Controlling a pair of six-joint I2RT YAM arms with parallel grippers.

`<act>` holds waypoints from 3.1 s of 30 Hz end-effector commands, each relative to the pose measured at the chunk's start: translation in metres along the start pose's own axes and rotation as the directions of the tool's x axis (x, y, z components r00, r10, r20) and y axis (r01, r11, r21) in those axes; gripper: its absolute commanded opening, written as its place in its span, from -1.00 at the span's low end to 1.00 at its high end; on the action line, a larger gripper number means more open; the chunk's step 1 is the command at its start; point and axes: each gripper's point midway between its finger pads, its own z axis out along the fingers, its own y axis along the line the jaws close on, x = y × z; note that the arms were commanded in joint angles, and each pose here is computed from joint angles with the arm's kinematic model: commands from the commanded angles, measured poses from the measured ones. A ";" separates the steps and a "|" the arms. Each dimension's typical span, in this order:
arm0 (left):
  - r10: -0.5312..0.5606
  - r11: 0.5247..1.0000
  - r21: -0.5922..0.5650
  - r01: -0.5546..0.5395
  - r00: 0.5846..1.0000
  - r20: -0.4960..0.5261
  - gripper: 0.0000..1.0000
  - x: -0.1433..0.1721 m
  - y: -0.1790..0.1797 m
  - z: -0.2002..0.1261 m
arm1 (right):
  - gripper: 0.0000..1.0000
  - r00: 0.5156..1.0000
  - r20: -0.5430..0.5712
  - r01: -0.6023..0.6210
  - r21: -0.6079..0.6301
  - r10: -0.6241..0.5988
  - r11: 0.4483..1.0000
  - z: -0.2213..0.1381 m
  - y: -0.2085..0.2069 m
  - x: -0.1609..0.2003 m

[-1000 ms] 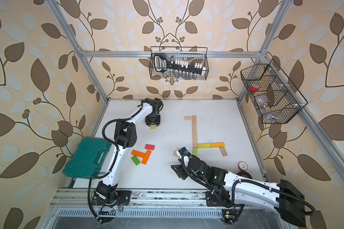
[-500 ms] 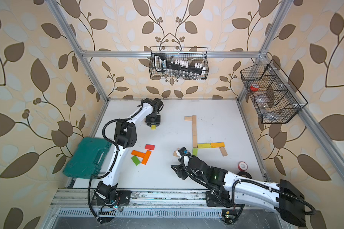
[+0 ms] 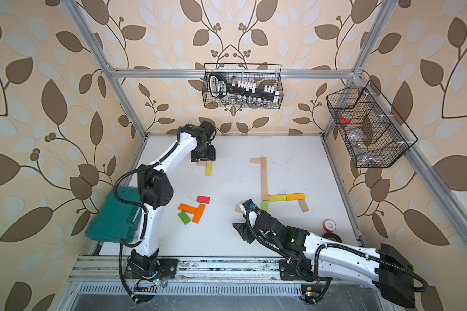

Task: Assemble a giraffe with building blocks
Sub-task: Assemble the building block at the center of the board, then pick up the building block from the center of the board.

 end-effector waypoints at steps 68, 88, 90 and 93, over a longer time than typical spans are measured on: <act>-0.296 0.942 -0.259 0.212 0.889 -0.350 0.23 0.279 0.119 0.072 | 0.13 0.999 0.005 0.032 -0.027 -0.032 0.999 0.009 0.009 -0.006; -0.313 0.937 -0.262 0.231 0.889 -0.335 -0.31 0.287 0.132 0.060 | 0.13 0.999 -0.008 0.031 -0.035 -0.031 0.999 0.015 0.012 -0.004; -0.309 0.938 -0.259 0.230 0.893 -0.327 -0.33 0.285 0.132 0.057 | 0.13 0.999 -0.009 0.030 -0.037 -0.030 0.999 0.015 0.012 -0.004; -0.308 0.939 -0.254 0.232 0.896 -0.320 -0.37 0.284 0.133 0.051 | 0.13 1.000 -0.007 0.028 -0.038 -0.028 0.999 0.015 0.013 -0.005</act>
